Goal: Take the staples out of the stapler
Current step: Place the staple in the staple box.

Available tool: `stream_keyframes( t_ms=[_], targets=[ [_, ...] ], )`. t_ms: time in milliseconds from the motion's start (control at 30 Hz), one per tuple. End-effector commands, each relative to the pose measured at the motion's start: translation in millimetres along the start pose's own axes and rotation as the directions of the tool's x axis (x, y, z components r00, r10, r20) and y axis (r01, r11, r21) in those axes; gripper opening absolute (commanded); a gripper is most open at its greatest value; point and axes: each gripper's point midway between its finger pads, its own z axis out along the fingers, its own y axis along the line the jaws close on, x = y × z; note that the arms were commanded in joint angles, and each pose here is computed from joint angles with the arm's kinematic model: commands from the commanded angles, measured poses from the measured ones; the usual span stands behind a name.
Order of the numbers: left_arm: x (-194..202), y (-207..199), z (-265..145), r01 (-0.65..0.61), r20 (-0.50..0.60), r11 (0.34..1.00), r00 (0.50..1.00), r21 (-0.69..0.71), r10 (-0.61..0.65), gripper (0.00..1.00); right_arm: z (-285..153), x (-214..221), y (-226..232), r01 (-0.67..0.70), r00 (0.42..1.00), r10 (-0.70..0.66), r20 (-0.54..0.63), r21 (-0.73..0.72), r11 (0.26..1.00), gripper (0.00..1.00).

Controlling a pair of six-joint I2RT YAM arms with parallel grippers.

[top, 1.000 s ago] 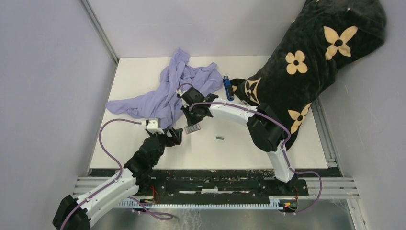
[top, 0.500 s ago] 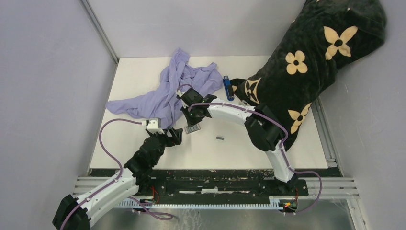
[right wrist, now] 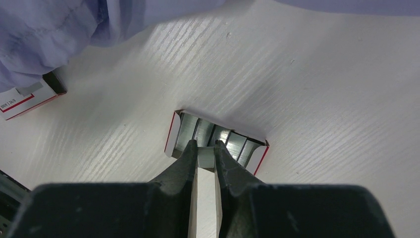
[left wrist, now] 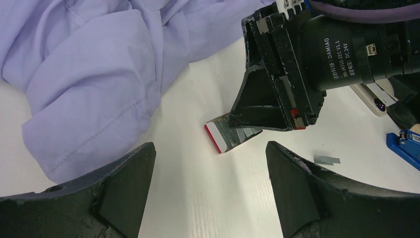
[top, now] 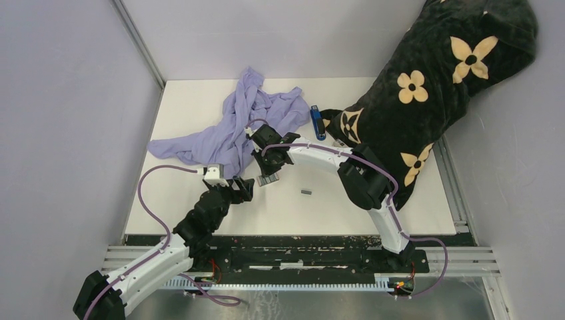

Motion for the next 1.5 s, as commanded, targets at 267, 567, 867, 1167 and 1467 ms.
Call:
stream_keyframes(
  t_ms=[267, 567, 867, 1167, 1467],
  targets=[
    [-17.9, -3.2, 1.9, -0.036, 0.056, 0.999, 0.998, 0.005, 0.036, 0.89, -5.8, -18.9, -3.0, 0.010, 0.999, -0.012, 0.052, 0.055, 0.998, 0.18],
    [-18.2, -3.3, 2.1, -0.036, 0.056, 0.999, 0.998, 0.004, 0.036, 0.89, -5.4, -16.4, 0.1, 0.023, 0.999, -0.025, 0.041, 0.045, 0.999, 0.19],
    [-18.0, -3.2, 2.2, -0.037, 0.055, 0.999, 0.998, 0.004, 0.036, 0.89, -3.8, -12.4, 3.7, 0.034, 0.999, -0.035, 0.022, 0.036, 0.999, 0.23],
    [-18.2, -3.6, 2.0, -0.036, 0.056, 0.999, 0.998, 0.005, 0.036, 0.89, -4.6, -11.5, 1.8, 0.044, 0.999, -0.045, 0.016, 0.046, 0.998, 0.23],
    [-17.6, -2.9, 2.1, -0.037, 0.055, 0.999, 0.998, 0.003, 0.037, 0.89, -6.2, -12.4, 1.5, 0.053, 0.998, -0.054, 0.019, 0.052, 0.997, 0.26]
  ],
)
